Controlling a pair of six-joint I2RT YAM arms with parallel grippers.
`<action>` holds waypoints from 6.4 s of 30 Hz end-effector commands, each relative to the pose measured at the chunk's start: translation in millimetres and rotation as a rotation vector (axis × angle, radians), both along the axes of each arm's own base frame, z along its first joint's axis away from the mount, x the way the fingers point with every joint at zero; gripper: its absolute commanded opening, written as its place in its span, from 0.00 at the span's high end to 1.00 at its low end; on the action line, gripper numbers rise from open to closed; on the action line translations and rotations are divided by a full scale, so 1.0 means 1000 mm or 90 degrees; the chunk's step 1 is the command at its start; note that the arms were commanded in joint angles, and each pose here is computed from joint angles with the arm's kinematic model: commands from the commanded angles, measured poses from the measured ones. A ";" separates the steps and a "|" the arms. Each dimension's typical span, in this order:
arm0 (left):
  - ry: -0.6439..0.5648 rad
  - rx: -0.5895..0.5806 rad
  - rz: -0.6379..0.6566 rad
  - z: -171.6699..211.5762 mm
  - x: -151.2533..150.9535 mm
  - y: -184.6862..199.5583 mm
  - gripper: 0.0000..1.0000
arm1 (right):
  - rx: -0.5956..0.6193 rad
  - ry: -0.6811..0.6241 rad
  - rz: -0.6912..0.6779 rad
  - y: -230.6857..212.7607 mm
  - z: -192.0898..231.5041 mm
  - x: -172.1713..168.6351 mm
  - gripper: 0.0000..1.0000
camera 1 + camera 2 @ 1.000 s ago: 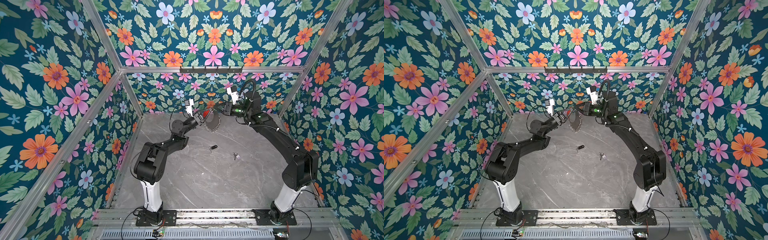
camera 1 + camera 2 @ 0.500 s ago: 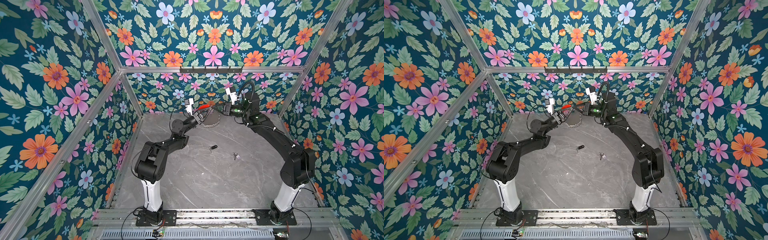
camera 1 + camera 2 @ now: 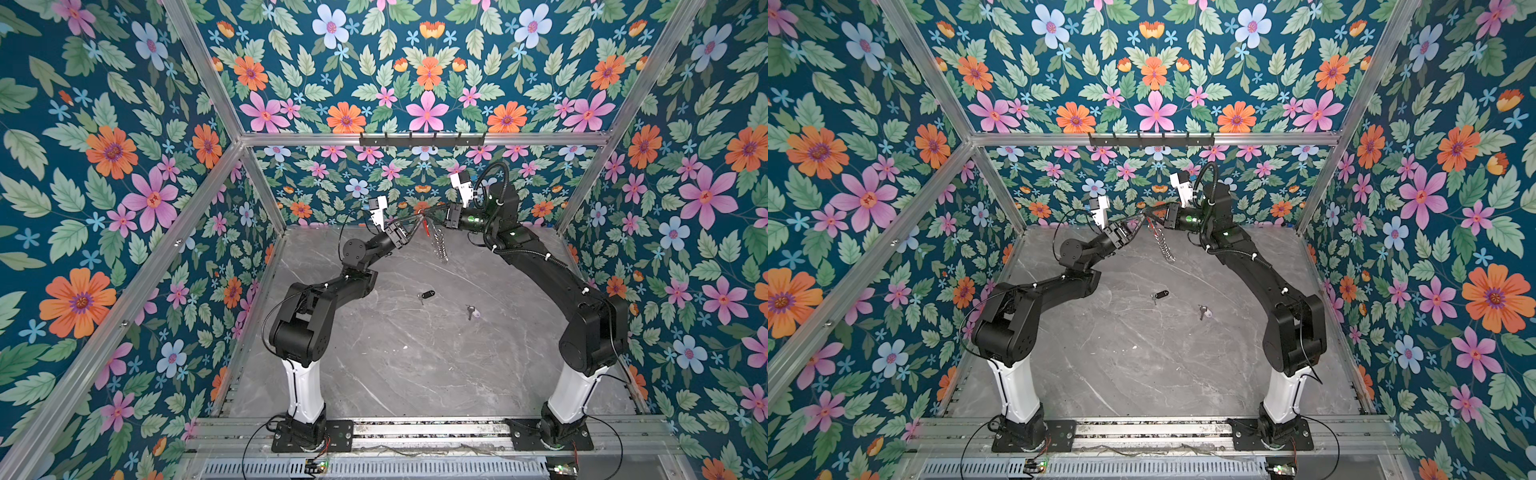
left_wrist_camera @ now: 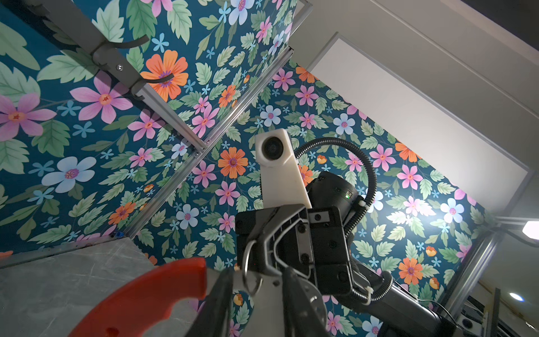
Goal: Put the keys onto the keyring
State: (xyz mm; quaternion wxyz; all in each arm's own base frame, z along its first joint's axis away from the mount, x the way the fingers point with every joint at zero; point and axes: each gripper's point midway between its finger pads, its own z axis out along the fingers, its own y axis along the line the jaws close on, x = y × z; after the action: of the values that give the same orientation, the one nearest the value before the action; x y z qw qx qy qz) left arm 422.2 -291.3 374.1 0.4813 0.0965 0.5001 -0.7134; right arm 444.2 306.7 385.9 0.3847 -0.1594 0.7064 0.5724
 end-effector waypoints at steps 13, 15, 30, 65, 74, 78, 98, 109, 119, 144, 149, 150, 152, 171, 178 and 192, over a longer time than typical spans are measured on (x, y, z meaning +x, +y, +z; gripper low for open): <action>-0.015 0.024 0.035 0.005 0.003 0.036 0.70 | 0.004 -0.051 -0.021 -0.005 0.015 -0.003 1.00; -0.024 0.043 0.022 0.006 0.002 0.031 0.71 | -0.004 -0.049 -0.011 -0.003 0.014 -0.004 1.00; -0.168 0.402 0.119 -0.042 0.011 0.021 0.76 | -0.406 -0.084 -0.070 -0.032 -0.055 0.003 1.00; -0.273 0.363 -0.123 -0.056 -0.026 -0.022 0.68 | -0.393 -0.327 -0.013 -0.011 -0.050 -0.017 1.00; -0.270 0.365 -0.115 -0.055 -0.020 -0.016 0.67 | -0.386 -0.331 -0.004 -0.009 -0.048 -0.024 1.00; -0.269 0.366 -0.103 -0.052 -0.017 -0.010 0.67 | -0.383 -0.328 0.004 -0.009 -0.050 -0.027 1.00; -0.270 0.360 -0.100 -0.046 -0.020 -0.008 0.66 | -0.376 -0.333 0.025 0.003 -0.049 -0.035 1.00; -0.267 0.352 -0.120 -0.048 -0.023 -0.014 0.69 | -0.379 -0.339 0.028 0.005 -0.046 -0.037 1.00; -0.268 0.346 -0.136 -0.048 -0.028 -0.017 0.99 | -0.378 -0.337 0.032 0.006 -0.046 -0.039 1.00; -0.220 0.153 0.027 -0.002 -0.026 0.012 1.00 | -0.277 -0.217 -0.210 -0.029 -0.012 -0.009 0.63; -0.208 0.128 0.044 0.003 -0.025 0.016 1.00 | -0.232 -0.133 -0.194 -0.025 -0.025 0.001 0.69; -0.204 0.123 0.052 0.004 -0.024 0.018 1.00 | -0.225 -0.124 -0.190 -0.023 -0.026 0.001 0.70; -0.195 0.115 0.072 0.006 -0.021 0.021 1.00 | -0.212 -0.111 -0.182 -0.020 -0.027 0.002 0.71; -0.084 0.052 0.204 0.016 -0.008 0.027 1.00 | -0.131 -0.093 -0.075 0.015 -0.024 -0.010 0.75; -0.067 0.032 0.199 0.019 -0.009 0.029 1.00 | -0.125 -0.092 -0.065 0.017 -0.020 -0.014 0.76; 0.210 0.097 0.214 -0.013 0.036 0.026 1.00 | -0.106 -0.067 -0.084 0.013 -0.017 -0.010 0.78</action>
State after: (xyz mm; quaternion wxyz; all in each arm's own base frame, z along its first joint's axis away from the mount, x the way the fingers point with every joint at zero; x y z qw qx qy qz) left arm 444.3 -266.5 384.9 0.5439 -0.0139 0.5814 -0.6049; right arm 434.0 319.4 358.4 0.4328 -0.1790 0.7494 0.4680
